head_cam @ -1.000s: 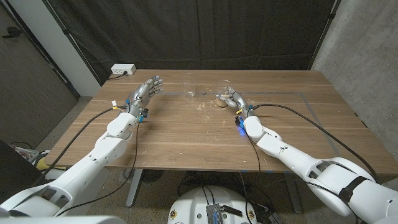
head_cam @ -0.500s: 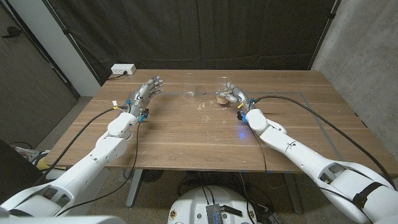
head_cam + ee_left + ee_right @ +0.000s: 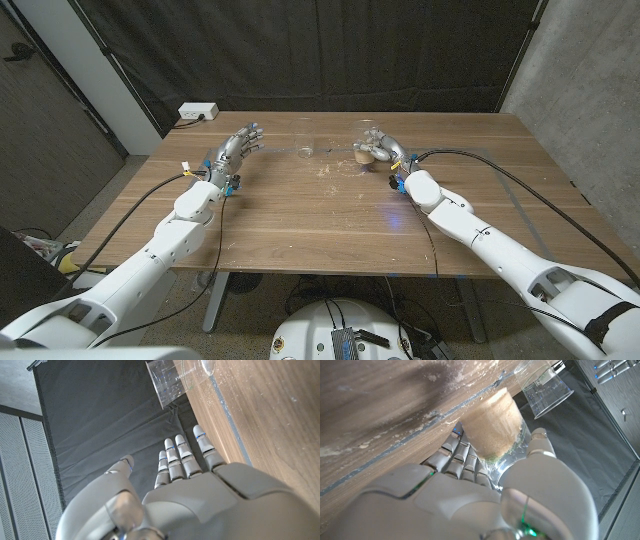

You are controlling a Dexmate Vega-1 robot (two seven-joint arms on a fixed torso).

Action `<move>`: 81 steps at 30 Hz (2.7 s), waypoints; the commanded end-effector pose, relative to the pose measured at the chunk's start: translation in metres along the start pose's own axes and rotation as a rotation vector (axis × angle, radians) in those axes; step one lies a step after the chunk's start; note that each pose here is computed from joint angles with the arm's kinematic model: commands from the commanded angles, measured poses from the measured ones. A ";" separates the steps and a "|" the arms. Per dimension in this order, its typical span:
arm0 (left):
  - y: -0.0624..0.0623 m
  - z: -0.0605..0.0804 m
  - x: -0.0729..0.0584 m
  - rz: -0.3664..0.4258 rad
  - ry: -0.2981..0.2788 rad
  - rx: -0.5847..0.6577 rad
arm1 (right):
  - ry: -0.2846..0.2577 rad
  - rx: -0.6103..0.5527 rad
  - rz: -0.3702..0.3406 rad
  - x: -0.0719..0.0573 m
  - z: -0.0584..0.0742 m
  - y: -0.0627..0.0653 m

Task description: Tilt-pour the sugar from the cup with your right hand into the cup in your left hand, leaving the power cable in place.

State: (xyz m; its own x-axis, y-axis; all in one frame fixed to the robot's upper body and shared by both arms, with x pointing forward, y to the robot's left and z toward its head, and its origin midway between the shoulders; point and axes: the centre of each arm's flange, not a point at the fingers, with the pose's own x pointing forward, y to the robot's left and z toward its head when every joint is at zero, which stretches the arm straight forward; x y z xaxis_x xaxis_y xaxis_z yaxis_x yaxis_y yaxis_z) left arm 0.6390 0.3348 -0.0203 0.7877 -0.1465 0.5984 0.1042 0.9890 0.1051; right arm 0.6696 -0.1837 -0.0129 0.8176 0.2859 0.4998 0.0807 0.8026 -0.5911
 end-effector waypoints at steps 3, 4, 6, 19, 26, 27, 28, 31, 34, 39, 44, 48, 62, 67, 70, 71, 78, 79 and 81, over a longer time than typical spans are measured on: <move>-0.001 -0.001 -0.003 0.004 0.005 0.013 | -0.009 0.110 -0.022 -0.014 -0.001 -0.031; -0.001 -0.001 -0.003 0.004 0.005 0.013 | -0.011 0.121 -0.024 -0.015 -0.002 -0.033; 0.000 -0.001 -0.003 0.004 0.005 0.011 | -0.019 0.146 -0.035 -0.017 -0.001 -0.039; 0.001 -0.006 -0.008 -0.005 -0.009 0.011 | -0.088 0.225 -0.156 -0.039 -0.001 -0.067; -0.001 -0.004 -0.008 -0.012 -0.014 0.026 | -0.072 0.250 -0.149 -0.042 -0.006 -0.070; -0.002 -0.004 -0.008 -0.013 -0.014 0.033 | -0.072 0.255 -0.148 -0.044 -0.007 -0.072; -0.002 -0.005 -0.008 -0.013 -0.014 0.037 | -0.076 0.272 -0.144 -0.044 -0.008 -0.073; -0.002 -0.007 -0.008 -0.012 -0.015 0.040 | -0.089 0.324 -0.131 -0.046 -0.012 -0.078; -0.002 -0.007 -0.007 -0.009 -0.020 0.057 | -0.087 0.337 -0.124 -0.046 -0.013 -0.080; -0.002 -0.004 -0.006 -0.006 -0.025 0.137 | -0.079 0.329 -0.118 -0.048 -0.011 -0.086; 0.001 -0.006 -0.006 0.001 -0.025 0.188 | -0.072 0.320 -0.119 -0.048 -0.009 -0.090; 0.006 -0.008 -0.008 0.008 -0.029 0.236 | -0.067 0.319 -0.122 -0.047 -0.008 -0.093; -0.001 0.001 -0.008 0.057 -0.050 0.596 | -0.065 0.316 -0.156 -0.051 -0.009 -0.104; -0.008 0.003 -0.008 0.088 -0.077 0.712 | -0.066 0.318 -0.159 -0.052 -0.011 -0.105; -0.011 0.004 -0.008 0.104 -0.093 0.763 | -0.070 0.319 -0.160 -0.053 -0.011 -0.106; -0.012 0.004 -0.008 0.108 -0.097 0.777 | -0.072 0.319 -0.160 -0.053 -0.011 -0.107; -0.017 0.006 -0.010 0.123 -0.121 0.853 | -0.077 0.325 -0.163 -0.055 -0.012 -0.109; -0.018 0.006 -0.010 0.123 -0.121 0.863 | -0.078 0.323 -0.160 -0.056 -0.012 -0.109; -0.019 0.005 -0.010 0.127 -0.123 0.875 | -0.078 0.323 -0.162 -0.057 -0.012 -0.110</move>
State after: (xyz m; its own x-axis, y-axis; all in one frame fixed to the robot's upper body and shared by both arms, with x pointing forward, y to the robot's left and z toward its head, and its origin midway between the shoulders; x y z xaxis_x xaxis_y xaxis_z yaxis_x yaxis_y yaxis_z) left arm 0.6300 0.3250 -0.0243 0.7210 -0.0894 0.6872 -0.4232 0.7284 0.5388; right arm 0.6240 -0.2897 0.0166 0.7665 0.1716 0.6188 0.0112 0.9599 -0.2800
